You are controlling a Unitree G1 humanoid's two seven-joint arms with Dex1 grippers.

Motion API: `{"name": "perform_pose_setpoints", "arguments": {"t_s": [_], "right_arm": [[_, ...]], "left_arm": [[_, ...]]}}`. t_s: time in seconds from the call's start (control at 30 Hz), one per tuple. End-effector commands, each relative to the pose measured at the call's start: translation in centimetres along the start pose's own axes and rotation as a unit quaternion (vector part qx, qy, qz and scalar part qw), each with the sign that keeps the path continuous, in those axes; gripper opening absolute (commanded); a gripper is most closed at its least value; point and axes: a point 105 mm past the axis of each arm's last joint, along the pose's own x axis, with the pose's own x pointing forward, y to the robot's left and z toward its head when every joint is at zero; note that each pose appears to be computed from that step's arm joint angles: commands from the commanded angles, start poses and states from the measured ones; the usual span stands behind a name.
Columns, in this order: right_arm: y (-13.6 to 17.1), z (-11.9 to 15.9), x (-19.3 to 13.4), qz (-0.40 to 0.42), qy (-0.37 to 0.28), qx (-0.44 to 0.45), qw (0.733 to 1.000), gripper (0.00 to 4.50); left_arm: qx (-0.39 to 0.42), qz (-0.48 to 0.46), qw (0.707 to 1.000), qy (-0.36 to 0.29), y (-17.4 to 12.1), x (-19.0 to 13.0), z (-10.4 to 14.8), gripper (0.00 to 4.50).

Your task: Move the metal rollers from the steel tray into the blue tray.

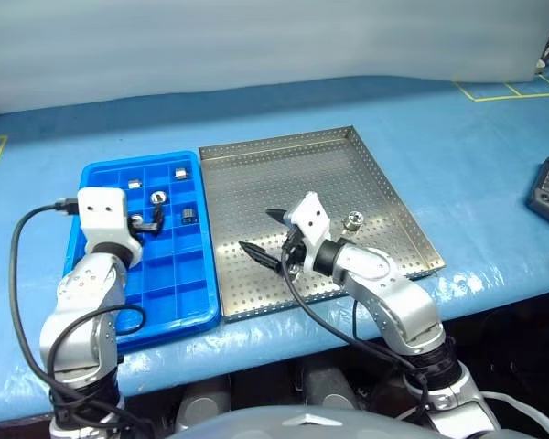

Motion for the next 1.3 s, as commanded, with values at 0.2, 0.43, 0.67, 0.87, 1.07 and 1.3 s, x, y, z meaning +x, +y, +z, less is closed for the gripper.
{"name": "perform_pose_setpoints", "arguments": {"t_s": [0.2,0.43,0.67,0.87,1.07,1.3], "right_arm": [[-3.9,0.2,-4.2,-0.094,0.011,-0.022,0.995,4.5],[-4.4,-0.8,-6.4,-0.12,0.043,-0.026,0.991,4.5],[-4.1,-1.1,-7.0,-0.14,0.044,-0.014,0.989,4.5],[-4.0,-1.2,-7.2,-0.15,0.043,-0.01,0.988,4.5],[-4.0,-1.2,-7.2,-0.153,0.043,-0.01,0.987,4.5],[-4.1,-1.2,-7.0,-0.149,0.041,-0.011,0.988,4.5]], "left_arm": [[0.114,-0.299,0.947,-0.023,-8.7,0.3,2.1,4.47],[0.193,-0.45,0.871,0.046,-12.2,0.3,-0.7,4.47],[0.235,-0.527,0.814,0.071,-14.9,0.3,-2.6,4.47],[0.256,-0.546,0.794,0.083,-15.4,0.2,-3.5,4.47],[0.258,-0.553,0.787,0.091,-15.3,-0.2,-4.1,4.47],[0.257,-0.549,0.789,0.097,-14.9,-0.4,-4.4,4.47]]}}
